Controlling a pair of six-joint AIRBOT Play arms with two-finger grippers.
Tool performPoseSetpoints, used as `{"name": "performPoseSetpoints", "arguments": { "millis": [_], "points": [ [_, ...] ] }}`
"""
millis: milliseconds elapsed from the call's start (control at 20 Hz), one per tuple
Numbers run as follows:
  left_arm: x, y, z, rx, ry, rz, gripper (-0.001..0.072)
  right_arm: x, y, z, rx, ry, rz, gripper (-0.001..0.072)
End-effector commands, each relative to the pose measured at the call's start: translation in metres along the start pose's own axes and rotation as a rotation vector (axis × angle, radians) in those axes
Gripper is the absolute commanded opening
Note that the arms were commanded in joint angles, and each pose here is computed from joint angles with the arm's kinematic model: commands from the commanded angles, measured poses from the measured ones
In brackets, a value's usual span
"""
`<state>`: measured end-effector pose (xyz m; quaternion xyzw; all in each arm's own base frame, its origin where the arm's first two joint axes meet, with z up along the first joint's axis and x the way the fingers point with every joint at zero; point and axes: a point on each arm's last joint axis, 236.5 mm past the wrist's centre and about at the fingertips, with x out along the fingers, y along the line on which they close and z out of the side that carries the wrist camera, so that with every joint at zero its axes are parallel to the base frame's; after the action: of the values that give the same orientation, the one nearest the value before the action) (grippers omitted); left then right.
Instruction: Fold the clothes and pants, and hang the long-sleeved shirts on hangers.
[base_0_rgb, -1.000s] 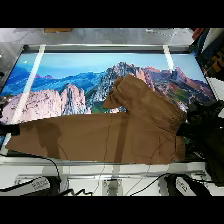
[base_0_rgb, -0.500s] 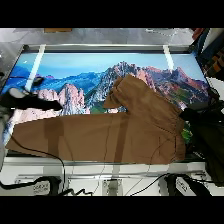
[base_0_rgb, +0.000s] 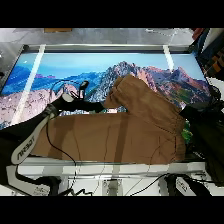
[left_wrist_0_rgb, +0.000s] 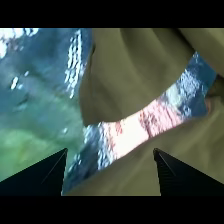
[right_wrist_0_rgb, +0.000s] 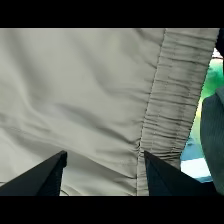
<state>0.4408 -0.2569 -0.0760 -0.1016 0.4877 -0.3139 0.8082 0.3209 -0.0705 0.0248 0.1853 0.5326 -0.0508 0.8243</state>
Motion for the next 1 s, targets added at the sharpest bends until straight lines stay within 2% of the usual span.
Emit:
{"name": "performPoseSetpoints", "arguments": {
  "millis": [0, 100, 250, 350, 500, 700, 800, 950],
  "points": [
    [0.028, -0.010, 0.014, 0.031, -0.049, 0.022, 0.0620, 0.000, 0.000, 0.001, 0.001, -0.004, 0.001, 0.0536],
    [0.037, -0.009, 0.024, 0.039, -0.057, 0.018, 0.0619, 0.000, 0.000, 0.001, 0.001, -0.003, 0.002, 0.0536],
    [0.049, -0.003, 0.029, 0.051, -0.053, 0.024, 0.0514, 0.000, 0.001, 0.000, 0.001, 0.001, 0.003, 0.0536],
    [0.052, 0.007, 0.021, 0.119, -0.020, 0.060, 0.0291, 0.000, 0.001, 0.000, 0.001, 0.002, 0.002, 0.0536],
    [0.049, 0.008, 0.014, 0.204, 0.039, 0.074, 0.0018, 0.000, 0.001, 0.000, 0.001, 0.002, 0.003, 0.0536],
    [0.012, 0.003, 0.057, 0.360, -0.016, 0.133, 0.0016, 0.000, 0.001, -0.002, 0.002, 0.009, 0.005, 0.0536],
    [-0.031, 0.008, 0.099, 0.540, -0.075, 0.256, 0.0016, 0.000, 0.001, -0.002, 0.002, 0.008, 0.005, 0.0536],
    [-0.122, 0.025, 0.164, 0.847, -0.145, 0.555, 0.0016, 0.000, 0.001, -0.002, 0.002, 0.008, 0.005, 0.0536]
  ]
}}
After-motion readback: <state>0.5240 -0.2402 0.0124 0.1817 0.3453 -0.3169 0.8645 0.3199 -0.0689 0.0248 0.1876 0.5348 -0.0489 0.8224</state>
